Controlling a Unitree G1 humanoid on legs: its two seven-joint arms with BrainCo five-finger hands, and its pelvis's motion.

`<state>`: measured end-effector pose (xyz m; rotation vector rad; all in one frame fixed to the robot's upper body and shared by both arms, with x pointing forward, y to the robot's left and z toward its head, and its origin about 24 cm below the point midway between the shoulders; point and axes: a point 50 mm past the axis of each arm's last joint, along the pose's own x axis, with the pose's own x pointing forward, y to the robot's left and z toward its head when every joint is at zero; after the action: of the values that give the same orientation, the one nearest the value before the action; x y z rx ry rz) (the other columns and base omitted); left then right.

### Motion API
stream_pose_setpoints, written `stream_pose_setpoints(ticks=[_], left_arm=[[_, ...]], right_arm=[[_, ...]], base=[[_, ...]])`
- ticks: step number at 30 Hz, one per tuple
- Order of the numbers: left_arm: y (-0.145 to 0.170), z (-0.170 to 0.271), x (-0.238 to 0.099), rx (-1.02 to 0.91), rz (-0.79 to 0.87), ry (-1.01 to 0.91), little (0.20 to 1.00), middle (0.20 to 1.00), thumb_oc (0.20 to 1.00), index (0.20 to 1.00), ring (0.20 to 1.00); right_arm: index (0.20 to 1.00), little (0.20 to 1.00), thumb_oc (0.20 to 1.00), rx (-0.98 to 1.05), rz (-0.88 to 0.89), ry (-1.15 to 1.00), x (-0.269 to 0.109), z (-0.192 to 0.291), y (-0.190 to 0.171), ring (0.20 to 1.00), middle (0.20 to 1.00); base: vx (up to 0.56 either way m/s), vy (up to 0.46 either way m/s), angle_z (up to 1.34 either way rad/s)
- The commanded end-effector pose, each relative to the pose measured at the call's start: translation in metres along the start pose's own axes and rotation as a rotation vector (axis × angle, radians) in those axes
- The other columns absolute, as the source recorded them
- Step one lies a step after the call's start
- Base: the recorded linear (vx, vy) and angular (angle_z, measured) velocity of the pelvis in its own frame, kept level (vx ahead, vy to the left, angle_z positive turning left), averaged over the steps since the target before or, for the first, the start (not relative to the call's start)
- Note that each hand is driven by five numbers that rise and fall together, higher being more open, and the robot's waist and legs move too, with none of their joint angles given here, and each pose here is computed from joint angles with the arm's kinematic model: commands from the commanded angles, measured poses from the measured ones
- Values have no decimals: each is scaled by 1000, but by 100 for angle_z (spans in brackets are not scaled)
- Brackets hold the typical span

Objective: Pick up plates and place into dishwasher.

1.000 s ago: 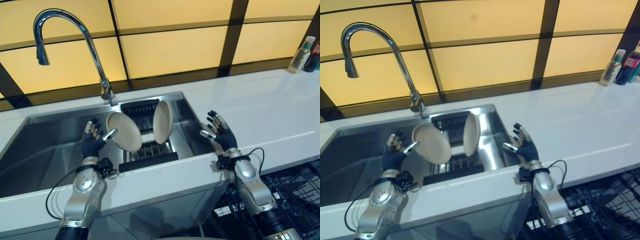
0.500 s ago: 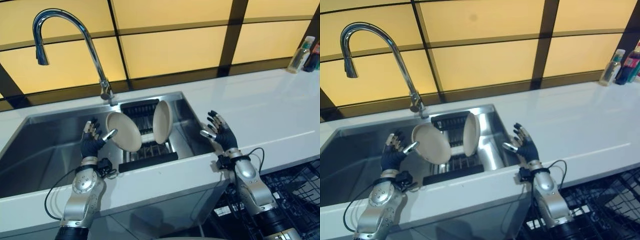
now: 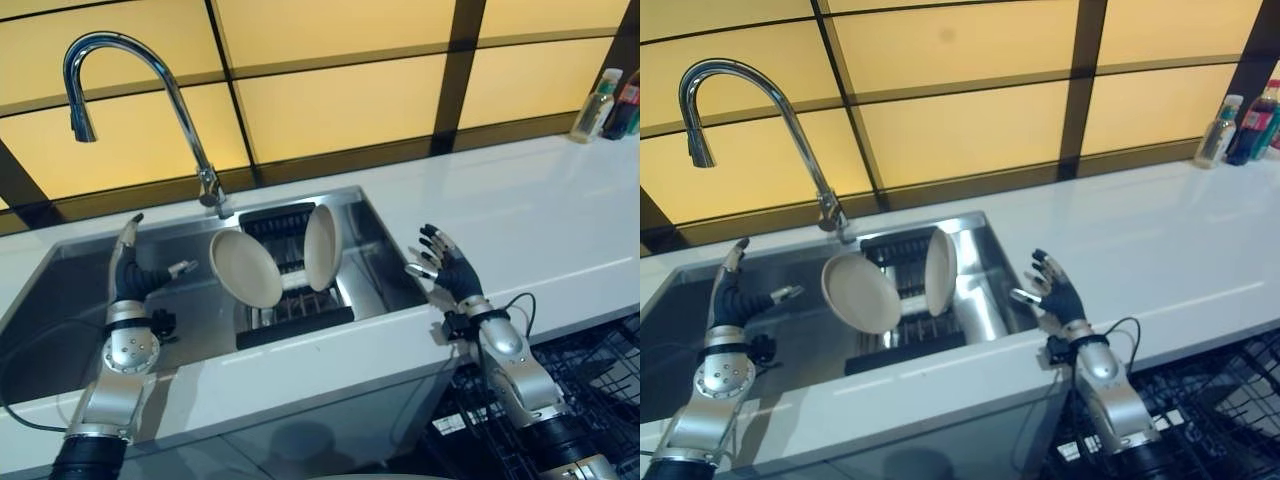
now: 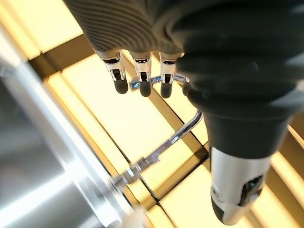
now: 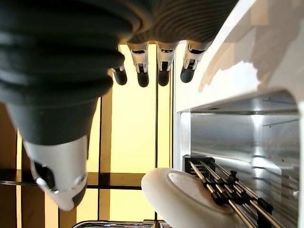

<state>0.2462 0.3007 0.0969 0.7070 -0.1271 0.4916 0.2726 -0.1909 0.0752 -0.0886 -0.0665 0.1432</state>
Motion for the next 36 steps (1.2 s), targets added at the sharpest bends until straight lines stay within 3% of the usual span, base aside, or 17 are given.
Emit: stream_pose_setpoints(ticks=[1, 11, 17, 27, 36], left_arm=[[30, 8, 25, 196, 104, -96, 1000, 1000, 1000, 1000, 1000], [33, 15, 37, 667, -9, -308, 1000, 1000, 1000, 1000, 1000], [28, 19, 40, 837, -83, -452, 1000, 1000, 1000, 1000, 1000], [5, 22, 30, 943, -203, -694, 1000, 1000, 1000, 1000, 1000], [-10, 12, 20, 1025, -352, -731, 1000, 1000, 1000, 1000, 1000]], right_arm=[[1000, 1000, 1000, -4, 10, -131, 5, 29, -5, 1000, 1000], [1000, 1000, 1000, -18, 22, -105, 3, 24, -10, 1000, 1000], [1000, 1000, 1000, -27, 18, -87, 1, 22, -16, 1000, 1000], [1000, 1000, 1000, -41, 15, -54, -2, 17, -23, 1000, 1000], [1000, 1000, 1000, -54, 8, -38, -4, 14, -29, 1000, 1000]], base=[[41, 51, -2], [48, 46, -1], [57, 51, -4], [65, 43, -4], [42, 37, -5]])
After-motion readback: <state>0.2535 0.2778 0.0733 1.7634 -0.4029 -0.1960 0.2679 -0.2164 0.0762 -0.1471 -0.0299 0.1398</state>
